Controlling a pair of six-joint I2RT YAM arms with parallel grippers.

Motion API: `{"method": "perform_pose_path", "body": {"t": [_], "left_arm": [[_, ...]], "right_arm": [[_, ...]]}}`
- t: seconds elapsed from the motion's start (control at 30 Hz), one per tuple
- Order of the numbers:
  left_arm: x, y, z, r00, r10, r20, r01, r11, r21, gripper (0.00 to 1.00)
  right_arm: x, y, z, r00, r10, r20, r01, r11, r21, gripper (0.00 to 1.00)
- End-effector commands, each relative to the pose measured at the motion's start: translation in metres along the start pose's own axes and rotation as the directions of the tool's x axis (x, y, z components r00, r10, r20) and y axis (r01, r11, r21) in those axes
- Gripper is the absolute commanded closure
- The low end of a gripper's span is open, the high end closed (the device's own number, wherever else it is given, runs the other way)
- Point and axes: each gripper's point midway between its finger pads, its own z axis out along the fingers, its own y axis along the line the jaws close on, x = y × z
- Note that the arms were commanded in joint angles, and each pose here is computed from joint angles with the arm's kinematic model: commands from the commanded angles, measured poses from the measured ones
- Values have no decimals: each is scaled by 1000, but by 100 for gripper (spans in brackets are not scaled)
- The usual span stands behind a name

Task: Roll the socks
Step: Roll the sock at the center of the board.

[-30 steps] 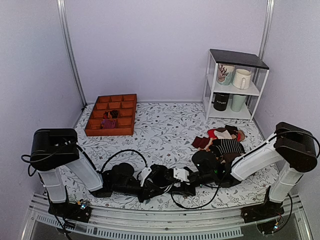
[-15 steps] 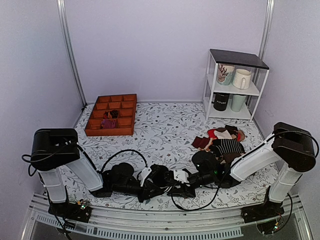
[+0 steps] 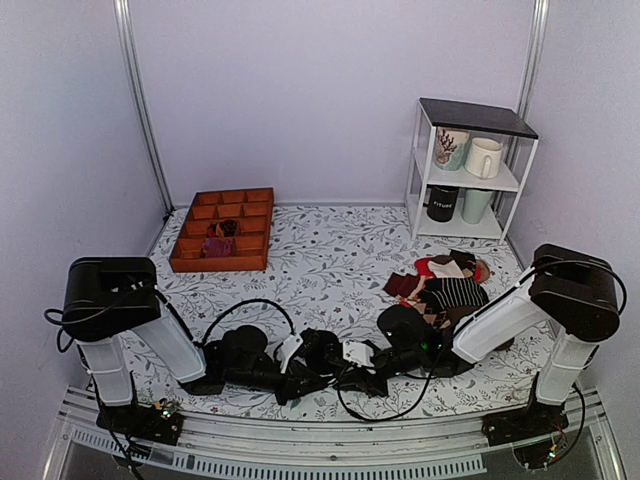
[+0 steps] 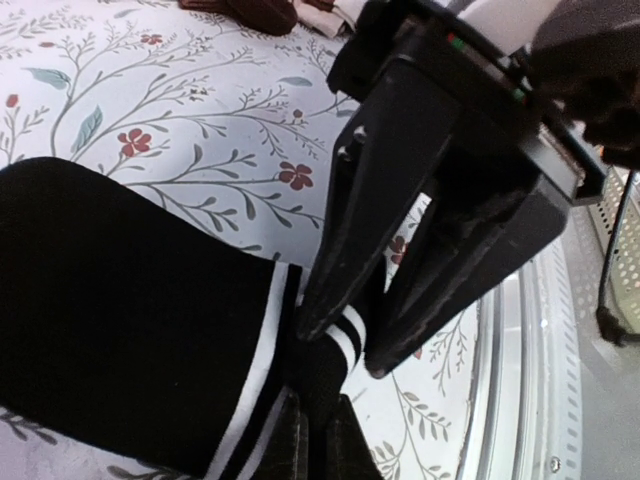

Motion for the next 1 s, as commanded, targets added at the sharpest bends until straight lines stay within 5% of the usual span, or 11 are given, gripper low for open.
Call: {"method": "perform_pose_path", "body": {"t": [0.0, 0.2, 0.63, 0.73, 0.8, 0.97], "left_arm": [[125, 40, -22, 896, -182, -404, 119, 977, -177, 100], [115, 40, -19, 912, -161, -377, 102, 980, -171, 95], [29, 54, -79, 997, 44, -56, -63, 907, -417, 50], [3, 50, -101, 990, 132, 42, -95, 867, -489, 36], [-6, 42, -112, 974, 206, 92, -132, 849, -512, 3], [-31, 22, -118, 912, 386, 140, -269, 819, -506, 0]], "right_arm": [[39, 2, 10, 984, 109, -140, -108, 994, 10, 78], [61, 0, 16, 951, 206, -230, -202, 978, 44, 86], [79, 22, 17, 766, 503, -401, -559, 828, -30, 91], [80, 21, 13, 697, 576, -427, -647, 762, -30, 91], [81, 21, 11, 649, 610, -454, -694, 720, -24, 90], [86, 17, 11, 521, 701, -488, -802, 597, 1, 90]]}}
